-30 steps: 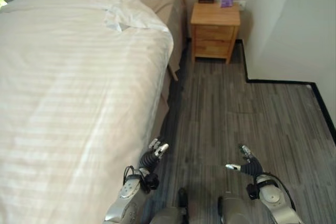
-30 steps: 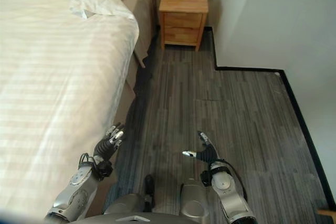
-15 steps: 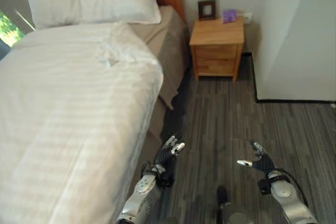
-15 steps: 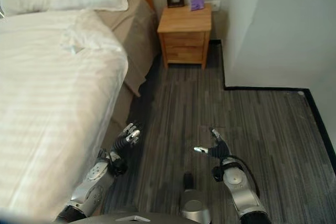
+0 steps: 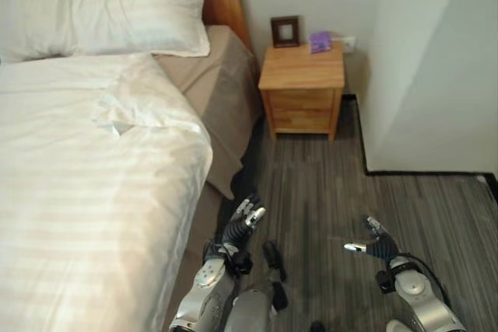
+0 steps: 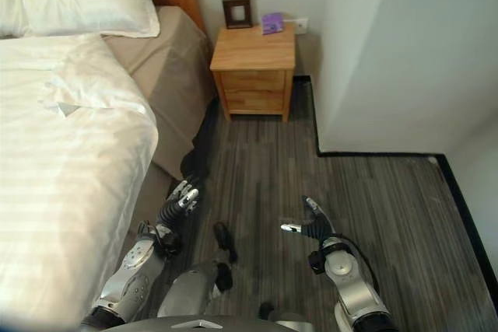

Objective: Making the bed.

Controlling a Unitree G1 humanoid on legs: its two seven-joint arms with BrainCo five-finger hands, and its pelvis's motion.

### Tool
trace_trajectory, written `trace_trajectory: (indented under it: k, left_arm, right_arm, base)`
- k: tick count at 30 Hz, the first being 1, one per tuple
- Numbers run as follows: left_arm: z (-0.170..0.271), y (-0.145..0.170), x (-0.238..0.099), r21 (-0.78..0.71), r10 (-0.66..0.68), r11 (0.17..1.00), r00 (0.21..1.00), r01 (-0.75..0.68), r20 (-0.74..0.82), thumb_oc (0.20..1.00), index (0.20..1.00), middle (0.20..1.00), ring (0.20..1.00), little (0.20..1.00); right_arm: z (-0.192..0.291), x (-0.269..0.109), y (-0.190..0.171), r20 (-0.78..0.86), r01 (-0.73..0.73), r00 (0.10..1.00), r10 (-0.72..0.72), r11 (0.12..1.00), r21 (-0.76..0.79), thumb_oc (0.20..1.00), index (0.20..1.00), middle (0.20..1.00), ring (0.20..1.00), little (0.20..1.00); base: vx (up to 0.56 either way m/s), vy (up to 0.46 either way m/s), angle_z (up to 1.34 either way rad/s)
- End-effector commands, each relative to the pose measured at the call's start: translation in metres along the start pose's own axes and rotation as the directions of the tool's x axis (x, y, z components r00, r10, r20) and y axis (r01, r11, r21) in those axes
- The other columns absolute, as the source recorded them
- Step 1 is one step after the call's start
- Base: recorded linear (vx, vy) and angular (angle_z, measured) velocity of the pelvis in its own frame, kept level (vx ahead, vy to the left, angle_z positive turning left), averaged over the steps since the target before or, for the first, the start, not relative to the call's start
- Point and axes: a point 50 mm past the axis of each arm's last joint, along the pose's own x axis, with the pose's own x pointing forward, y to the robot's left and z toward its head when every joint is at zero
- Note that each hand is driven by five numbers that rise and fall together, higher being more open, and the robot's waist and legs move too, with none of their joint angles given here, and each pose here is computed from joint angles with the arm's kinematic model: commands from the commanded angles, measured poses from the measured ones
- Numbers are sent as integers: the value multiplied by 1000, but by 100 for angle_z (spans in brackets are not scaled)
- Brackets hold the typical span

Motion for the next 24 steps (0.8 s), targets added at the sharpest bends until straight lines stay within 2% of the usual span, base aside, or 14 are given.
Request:
trace_trajectory:
  k: [1, 6, 8, 13, 16, 21, 24]
  left_arm:
    - [27, -7, 2, 0, -37, 999, 990, 38, 134, 1000, 1000, 1000, 1000, 1000]
    - [46, -2, 5, 112, -48, 993, 983, 28, 177, 1000, 1000, 1000, 1000, 1000]
    - [77, 2, 3, 181, -36, 983, 952, -20, 303, 1000, 1000, 1000, 1000, 1000]
    - [109, 17, -6, 131, 50, 984, 884, -124, 465, 1000, 1000, 1000, 1000, 1000]
    - [121, 37, -14, 132, 116, 968, 849, -212, 515, 1000, 1000, 1000, 1000, 1000]
    - [117, 64, -27, 110, 231, 937, 825, -331, 515, 1000, 1000, 1000, 1000, 1000]
    - [100, 63, -26, 25, 271, 947, 840, -319, 470, 1000, 1000, 1000, 1000, 1000]
  right_arm:
    - [40, 4, -10, 190, 52, 980, -57, 998, 33, 1000, 1000, 1000, 1000, 1000]
    - [54, 7, -8, 238, 66, 968, -75, 997, 45, 1000, 1000, 1000, 1000, 1000]
    - [60, 5, -20, 267, 125, 953, -141, 989, 76, 1000, 1000, 1000, 1000, 1000]
    - [70, 3, -51, 307, 254, 913, -267, 964, 84, 1000, 1000, 1000, 1000, 1000]
    - [72, -2, -72, 317, 315, 890, -327, 945, 90, 1000, 1000, 1000, 1000, 1000]
    - [90, -5, -86, 393, 299, 860, -325, 946, 129, 1000, 1000, 1000, 1000, 1000]
    - [105, -7, -87, 460, 272, 831, -312, 950, 152, 1000, 1000, 1000, 1000, 1000]
  base:
    - [522, 36, -27]
    - [487, 30, 48]
    - [593, -38, 103]
    - [450, -230, 178]
    - [538, -274, 156]
    - [374, -332, 123]
    - [188, -267, 73]
